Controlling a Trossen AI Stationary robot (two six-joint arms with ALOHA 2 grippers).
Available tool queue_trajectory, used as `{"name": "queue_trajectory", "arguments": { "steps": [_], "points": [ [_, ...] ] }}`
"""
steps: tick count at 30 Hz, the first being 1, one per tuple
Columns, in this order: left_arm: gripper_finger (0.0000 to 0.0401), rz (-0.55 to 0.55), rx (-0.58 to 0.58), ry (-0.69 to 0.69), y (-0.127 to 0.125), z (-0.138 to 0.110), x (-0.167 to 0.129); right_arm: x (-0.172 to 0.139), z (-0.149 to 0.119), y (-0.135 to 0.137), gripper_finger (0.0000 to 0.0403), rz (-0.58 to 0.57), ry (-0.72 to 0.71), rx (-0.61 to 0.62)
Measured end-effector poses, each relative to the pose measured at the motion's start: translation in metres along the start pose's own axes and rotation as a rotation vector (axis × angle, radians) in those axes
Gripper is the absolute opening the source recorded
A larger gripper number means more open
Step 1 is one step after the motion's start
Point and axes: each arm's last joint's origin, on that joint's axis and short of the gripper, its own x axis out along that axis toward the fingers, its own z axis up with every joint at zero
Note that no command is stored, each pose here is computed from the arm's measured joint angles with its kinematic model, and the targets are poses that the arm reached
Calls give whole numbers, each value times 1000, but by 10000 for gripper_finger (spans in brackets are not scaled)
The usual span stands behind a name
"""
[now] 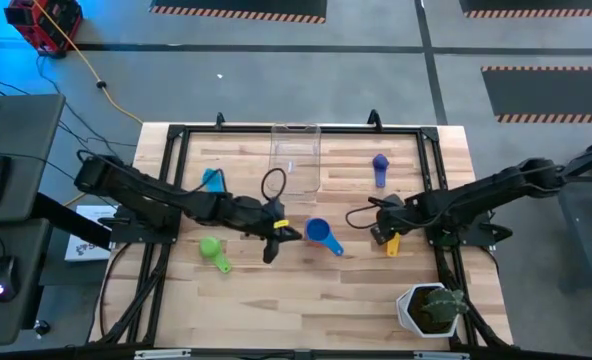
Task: Nest measuring cups in basket
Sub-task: Stack the yellow measuring cup on top of the blue measuring cup
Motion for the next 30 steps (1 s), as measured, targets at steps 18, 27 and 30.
{"name": "queue_trajectory", "arguments": {
  "steps": [18,27,30],
  "points": [
    [0,-116,146,-408,-25,65,-104,-84,42,91,5,480,-282,-375],
    [0,-53,191,-472,-25,70,-123,-74,71,172,3,295,-256,-634],
    [0,-44,192,-448,-24,68,-121,-58,74,188,3,177,-191,-727]
  ]
}}
